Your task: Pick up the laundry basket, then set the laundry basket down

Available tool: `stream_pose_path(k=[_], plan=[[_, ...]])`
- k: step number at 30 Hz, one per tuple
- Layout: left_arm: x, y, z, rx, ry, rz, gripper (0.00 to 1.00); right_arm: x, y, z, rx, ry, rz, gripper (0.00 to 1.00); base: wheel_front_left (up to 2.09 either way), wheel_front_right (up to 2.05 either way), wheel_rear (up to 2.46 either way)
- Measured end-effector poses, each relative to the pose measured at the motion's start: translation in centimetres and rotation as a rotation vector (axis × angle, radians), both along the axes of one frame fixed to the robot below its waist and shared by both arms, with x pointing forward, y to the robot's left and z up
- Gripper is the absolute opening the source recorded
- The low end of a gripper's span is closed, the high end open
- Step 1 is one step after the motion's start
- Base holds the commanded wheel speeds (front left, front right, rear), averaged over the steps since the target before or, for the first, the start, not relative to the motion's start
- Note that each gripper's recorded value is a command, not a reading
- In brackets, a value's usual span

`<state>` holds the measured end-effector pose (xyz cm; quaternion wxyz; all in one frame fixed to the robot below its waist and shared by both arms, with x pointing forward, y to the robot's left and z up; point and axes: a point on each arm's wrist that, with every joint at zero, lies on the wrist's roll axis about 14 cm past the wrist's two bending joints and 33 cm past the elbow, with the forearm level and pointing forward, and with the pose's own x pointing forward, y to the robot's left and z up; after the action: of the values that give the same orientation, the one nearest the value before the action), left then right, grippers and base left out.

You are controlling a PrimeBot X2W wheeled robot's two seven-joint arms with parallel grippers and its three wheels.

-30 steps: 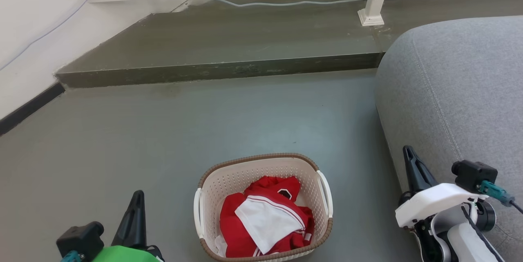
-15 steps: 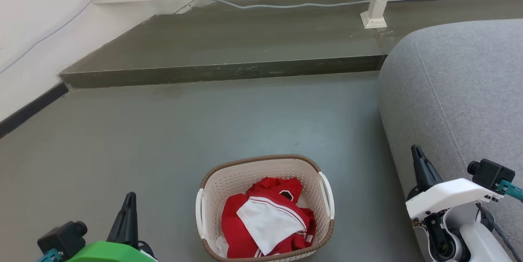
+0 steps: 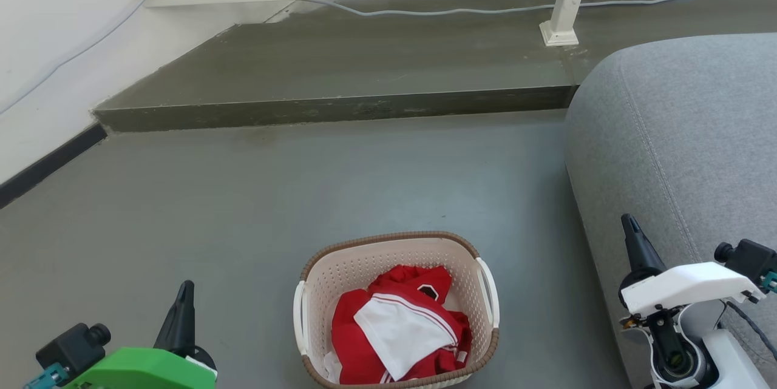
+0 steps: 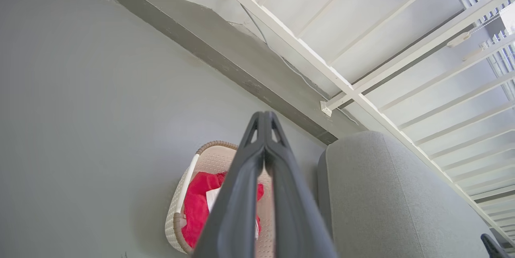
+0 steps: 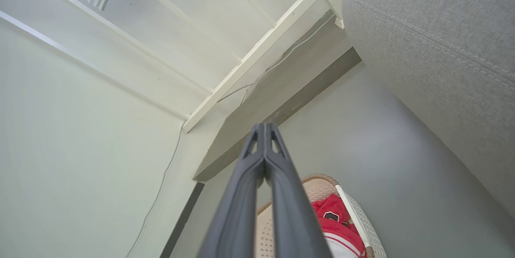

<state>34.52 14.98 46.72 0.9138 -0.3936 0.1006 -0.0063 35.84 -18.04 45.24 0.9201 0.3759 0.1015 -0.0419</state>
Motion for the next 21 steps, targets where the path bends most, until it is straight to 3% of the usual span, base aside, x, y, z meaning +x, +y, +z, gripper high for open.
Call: stream_pose_path(k=[21], plan=[[0.8,1.5,-0.1,-0.290,0.026,0.067,0.00,0.7,-0.9,0.7,0.317,-0.021,-0.068,0.00,0.00,0.00,0.00]])
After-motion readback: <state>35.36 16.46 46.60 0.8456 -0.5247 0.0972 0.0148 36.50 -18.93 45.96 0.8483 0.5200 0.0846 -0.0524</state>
